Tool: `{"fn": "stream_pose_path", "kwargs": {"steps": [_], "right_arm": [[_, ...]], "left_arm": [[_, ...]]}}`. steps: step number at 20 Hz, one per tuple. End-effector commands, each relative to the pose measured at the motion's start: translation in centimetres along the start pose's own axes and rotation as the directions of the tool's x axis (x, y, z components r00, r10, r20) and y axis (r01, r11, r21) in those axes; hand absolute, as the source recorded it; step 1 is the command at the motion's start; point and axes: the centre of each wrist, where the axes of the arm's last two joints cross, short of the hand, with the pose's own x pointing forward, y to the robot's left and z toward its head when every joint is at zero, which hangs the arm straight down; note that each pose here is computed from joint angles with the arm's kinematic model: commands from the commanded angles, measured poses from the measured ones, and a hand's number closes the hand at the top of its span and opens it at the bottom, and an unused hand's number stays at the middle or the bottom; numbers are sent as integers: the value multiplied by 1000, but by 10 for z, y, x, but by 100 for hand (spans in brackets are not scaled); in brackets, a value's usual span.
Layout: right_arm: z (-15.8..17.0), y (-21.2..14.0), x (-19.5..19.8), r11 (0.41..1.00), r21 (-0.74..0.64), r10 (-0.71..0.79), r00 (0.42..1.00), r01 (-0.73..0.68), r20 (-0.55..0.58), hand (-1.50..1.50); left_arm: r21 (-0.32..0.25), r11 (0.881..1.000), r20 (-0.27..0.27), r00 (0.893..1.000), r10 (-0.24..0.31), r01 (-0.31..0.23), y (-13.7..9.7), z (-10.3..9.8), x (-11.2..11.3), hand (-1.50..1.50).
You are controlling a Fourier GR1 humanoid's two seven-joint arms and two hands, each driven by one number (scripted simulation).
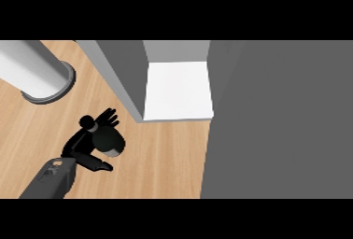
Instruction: Pick up the wine, place it into the cabinet and close the cabinet
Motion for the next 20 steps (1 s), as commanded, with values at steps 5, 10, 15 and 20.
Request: {"fn": "stream_pose_path", "kwargs": {"steps": [5,10,15,20], "right_arm": [[10,5,14,999,14,-36,999,36,40,-150],[7,5,15,999,20,-29,999,28,35,-150],[11,8,8,1000,15,-26,1000,26,8,-150],[12,2,6,1000,7,-25,1000,25,-2,-150]], "left_arm": [[-146,984,121,986,117,-99,-11,-12,-5,-150],[-103,988,176,976,129,-112,-13,-19,-3,-150],[-100,982,164,970,177,-162,-18,-10,-16,150],[-147,972,144,969,203,-181,-17,-25,-4,150]]}}
